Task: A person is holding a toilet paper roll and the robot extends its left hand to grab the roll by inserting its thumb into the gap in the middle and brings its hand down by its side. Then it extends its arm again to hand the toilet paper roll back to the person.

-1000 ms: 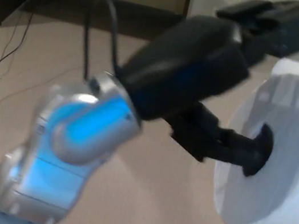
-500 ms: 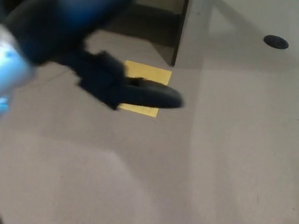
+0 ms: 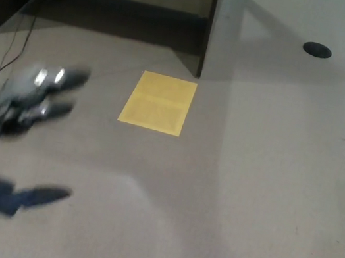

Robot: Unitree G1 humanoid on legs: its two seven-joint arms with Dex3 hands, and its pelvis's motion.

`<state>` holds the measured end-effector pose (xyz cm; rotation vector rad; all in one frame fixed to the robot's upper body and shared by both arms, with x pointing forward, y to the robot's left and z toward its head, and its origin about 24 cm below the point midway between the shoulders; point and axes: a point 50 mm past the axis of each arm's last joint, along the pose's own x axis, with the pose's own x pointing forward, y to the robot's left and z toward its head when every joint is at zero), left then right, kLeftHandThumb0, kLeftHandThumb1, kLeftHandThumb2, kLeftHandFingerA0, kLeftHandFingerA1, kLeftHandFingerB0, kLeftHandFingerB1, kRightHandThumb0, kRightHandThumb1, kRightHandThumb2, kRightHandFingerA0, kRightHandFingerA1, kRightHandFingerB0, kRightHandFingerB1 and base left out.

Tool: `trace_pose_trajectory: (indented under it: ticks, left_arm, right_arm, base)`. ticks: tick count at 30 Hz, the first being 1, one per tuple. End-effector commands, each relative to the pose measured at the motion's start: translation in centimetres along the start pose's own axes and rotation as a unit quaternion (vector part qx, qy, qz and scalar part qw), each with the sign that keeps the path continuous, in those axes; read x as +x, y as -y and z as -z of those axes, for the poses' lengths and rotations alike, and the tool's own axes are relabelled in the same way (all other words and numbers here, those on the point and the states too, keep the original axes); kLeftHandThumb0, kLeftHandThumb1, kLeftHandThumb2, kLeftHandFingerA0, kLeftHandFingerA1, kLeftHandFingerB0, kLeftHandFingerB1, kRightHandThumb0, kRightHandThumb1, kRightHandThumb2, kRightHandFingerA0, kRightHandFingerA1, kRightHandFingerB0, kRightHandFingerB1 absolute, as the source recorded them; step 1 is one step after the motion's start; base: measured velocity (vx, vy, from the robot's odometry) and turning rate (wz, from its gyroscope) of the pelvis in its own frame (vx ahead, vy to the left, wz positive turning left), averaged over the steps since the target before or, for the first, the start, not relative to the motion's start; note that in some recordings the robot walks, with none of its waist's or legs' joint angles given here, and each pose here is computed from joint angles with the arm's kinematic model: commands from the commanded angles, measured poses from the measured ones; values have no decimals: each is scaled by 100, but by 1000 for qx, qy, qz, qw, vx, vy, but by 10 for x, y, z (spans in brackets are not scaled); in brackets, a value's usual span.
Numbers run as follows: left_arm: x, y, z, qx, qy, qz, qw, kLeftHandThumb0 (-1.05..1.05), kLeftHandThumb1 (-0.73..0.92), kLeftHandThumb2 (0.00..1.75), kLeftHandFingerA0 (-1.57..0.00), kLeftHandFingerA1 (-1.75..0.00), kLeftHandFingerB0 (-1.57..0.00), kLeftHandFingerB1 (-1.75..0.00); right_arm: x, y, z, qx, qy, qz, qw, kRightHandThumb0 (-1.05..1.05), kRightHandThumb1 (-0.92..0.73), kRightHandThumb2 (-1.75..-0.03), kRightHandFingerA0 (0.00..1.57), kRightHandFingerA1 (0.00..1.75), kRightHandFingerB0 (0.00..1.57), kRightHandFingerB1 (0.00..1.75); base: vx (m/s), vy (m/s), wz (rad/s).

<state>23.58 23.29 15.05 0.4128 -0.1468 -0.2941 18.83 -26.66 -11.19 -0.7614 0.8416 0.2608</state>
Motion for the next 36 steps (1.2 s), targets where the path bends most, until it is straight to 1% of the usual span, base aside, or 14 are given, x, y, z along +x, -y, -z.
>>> trace_pose_trajectory:
  ticks: [1, 5, 7, 8, 12, 13, 20, 21, 23, 25, 26, 28, 29, 36]
  left_arm:
    - [-132, 25, 168, -13, -278, -136, 951, -18, 32, 86, -11, -52, -9, -49]
    - [-160, 38, 191, 4, -356, -121, 926, -18, 34, 86, -8, -51, -7, -48]
    - [-165, 42, 198, 45, -380, -109, 917, -17, 32, 86, -12, -51, -12, -50]
    - [-165, 41, 201, 62, -389, -105, 913, -32, 45, 54, -30, -33, -28, -31]
    - [-164, 37, 207, 53, -401, -114, 907, -32, 43, 58, -28, -37, -27, -34]
    - [-164, 36, 209, 45, -404, -117, 906, -16, 32, 86, -14, -52, -13, -50]
    - [-182, 36, 215, 23, -424, -118, 897, -16, 32, 86, -14, -52, -12, -50]
    - [-182, 36, 215, 27, -426, -118, 896, -31, 42, 58, -28, -37, -25, -33]
    - [-178, 34, 215, 28, -421, -122, 899, -29, 42, 58, -28, -37, -25, -33]
    - [-182, 35, 216, 30, -421, -119, 899, -29, 42, 58, -28, -37, -25, -33]
    - [-188, 36, 216, 29, -427, -114, 896, -14, 34, 87, -13, -52, -12, -50]
    - [-189, 35, 216, 29, -425, -112, 898, -15, 35, 87, -13, -52, -12, -50]
    - [-187, 35, 216, 33, -421, -113, 899, -28, 43, 58, -27, -36, -26, -33]
    - [-182, 35, 217, 46, -413, -113, 903, -30, 42, 58, -30, -37, -27, -33]
  right_arm:
    - [-9, 15, 21, 7, -20, 27, 999, -39, -66, -60, 77, 62, 61, 44]
    - [-10, 15, 23, 9, -19, 28, 999, -38, -65, -60, 77, 62, 61, 45]
    - [-9, 17, 22, 11, -23, 29, 999, -37, -66, -60, 76, 61, 62, 44]
    - [-8, 17, 20, 11, -22, 30, 999, -37, -66, -60, 77, 63, 62, 44]
    - [-6, 19, 14, 8, -17, 33, 999, -38, -66, -60, 76, 59, 60, 44]
    - [-5, 20, 12, 7, -16, 34, 999, -39, -66, -60, 77, 61, 60, 44]
    - [-6, 14, 15, 3, -18, 25, 1000, -39, -66, -60, 77, 59, 58, 44]
    - [-6, 13, 15, 7, -17, 25, 1000, -39, -65, -60, 76, 59, 58, 44]
    - [-4, 16, 10, 7, -14, 31, 999, -38, -66, -60, 79, 62, 59, 44]
    - [-5, 13, 12, 5, -17, 30, 999, -38, -66, -60, 83, 64, 60, 43]
    - [-7, 9, 17, 4, -16, 26, 1000, -39, -66, -60, 78, 61, 59, 44]
    - [-7, 8, 17, 6, -14, 30, 999, -38, -66, -60, 76, 57, 60, 44]
    - [-7, 9, 16, 7, -10, 34, 999, -38, -65, -60, 77, 57, 61, 45]
    - [-6, 13, 14, 12, -12, 40, 999, -38, -66, -60, 80, 59, 60, 44]
  base:
    - [0, 0, 0]
    - [0, 0, 0]
    - [0, 0, 0]
    - [0, 0, 0]
    - [0, 0, 0]
    - [0, 0, 0]
    - [0, 0, 0]
    - [0, 0, 0]
    - [0, 0, 0]
    - [0, 0, 0]
    - [0, 0, 0]
    - [0, 0, 0]
    - [0, 0, 0]
    - [0, 0, 0]
